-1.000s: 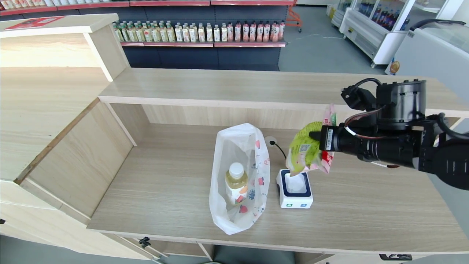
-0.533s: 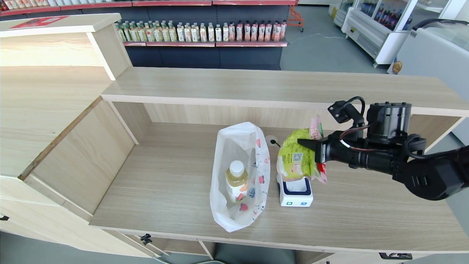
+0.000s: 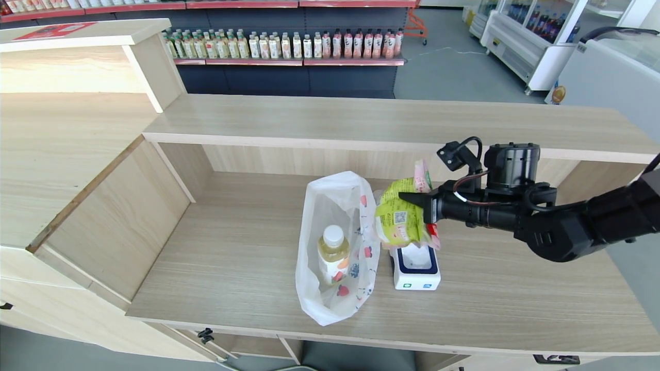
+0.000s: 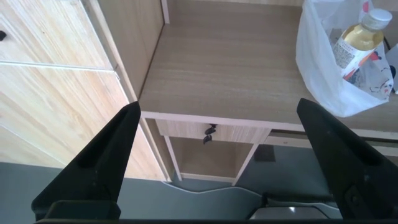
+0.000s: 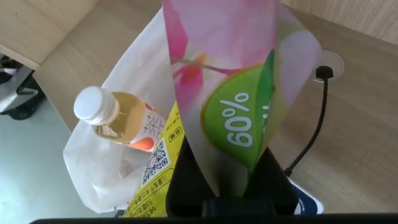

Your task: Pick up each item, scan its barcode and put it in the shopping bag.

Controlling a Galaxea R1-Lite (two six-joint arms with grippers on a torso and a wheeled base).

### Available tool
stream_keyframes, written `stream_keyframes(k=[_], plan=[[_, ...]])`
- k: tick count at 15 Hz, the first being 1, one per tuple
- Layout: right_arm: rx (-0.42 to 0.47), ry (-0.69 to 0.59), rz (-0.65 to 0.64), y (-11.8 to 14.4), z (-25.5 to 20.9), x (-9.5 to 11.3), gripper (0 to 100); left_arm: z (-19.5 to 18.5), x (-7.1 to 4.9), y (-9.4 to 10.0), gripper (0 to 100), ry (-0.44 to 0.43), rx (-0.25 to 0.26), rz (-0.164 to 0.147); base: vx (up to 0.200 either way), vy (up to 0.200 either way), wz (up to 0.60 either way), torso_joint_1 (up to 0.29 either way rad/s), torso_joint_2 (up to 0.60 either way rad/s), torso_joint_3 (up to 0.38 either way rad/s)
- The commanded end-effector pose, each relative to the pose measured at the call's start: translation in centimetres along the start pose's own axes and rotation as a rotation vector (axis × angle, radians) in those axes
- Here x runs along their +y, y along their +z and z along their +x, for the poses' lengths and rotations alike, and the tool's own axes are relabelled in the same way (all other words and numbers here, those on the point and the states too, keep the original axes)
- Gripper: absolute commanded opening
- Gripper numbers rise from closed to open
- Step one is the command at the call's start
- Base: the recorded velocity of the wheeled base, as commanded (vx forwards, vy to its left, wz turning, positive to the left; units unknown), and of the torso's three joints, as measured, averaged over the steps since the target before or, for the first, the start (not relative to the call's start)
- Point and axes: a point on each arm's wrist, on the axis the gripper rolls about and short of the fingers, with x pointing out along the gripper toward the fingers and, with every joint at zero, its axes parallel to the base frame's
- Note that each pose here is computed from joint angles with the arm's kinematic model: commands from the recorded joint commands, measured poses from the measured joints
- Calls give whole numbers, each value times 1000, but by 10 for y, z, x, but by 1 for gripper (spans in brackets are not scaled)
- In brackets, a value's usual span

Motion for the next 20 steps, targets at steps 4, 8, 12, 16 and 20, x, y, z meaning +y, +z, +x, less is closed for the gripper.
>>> stream_keyframes(k=[4, 8, 12, 16, 20], plan=[[-4, 136, -2, -12, 57, 2, 0, 0, 0, 0, 100, 0, 0, 0, 0, 0, 0, 0, 0, 0], [-7, 165, -13, -24, 88, 1, 0, 0, 0, 0, 100, 0, 0, 0, 0, 0, 0, 0, 0, 0], [5, 197, -15, -39, 109, -1, 0, 0, 0, 0, 100, 0, 0, 0, 0, 0, 0, 0, 0, 0], [12, 217, -17, -47, 125, 4, 0, 0, 0, 0, 100, 0, 0, 0, 0, 0, 0, 0, 0, 0], [33, 216, -37, -52, 130, 1, 0, 0, 0, 0, 100, 0, 0, 0, 0, 0, 0, 0, 0, 0]])
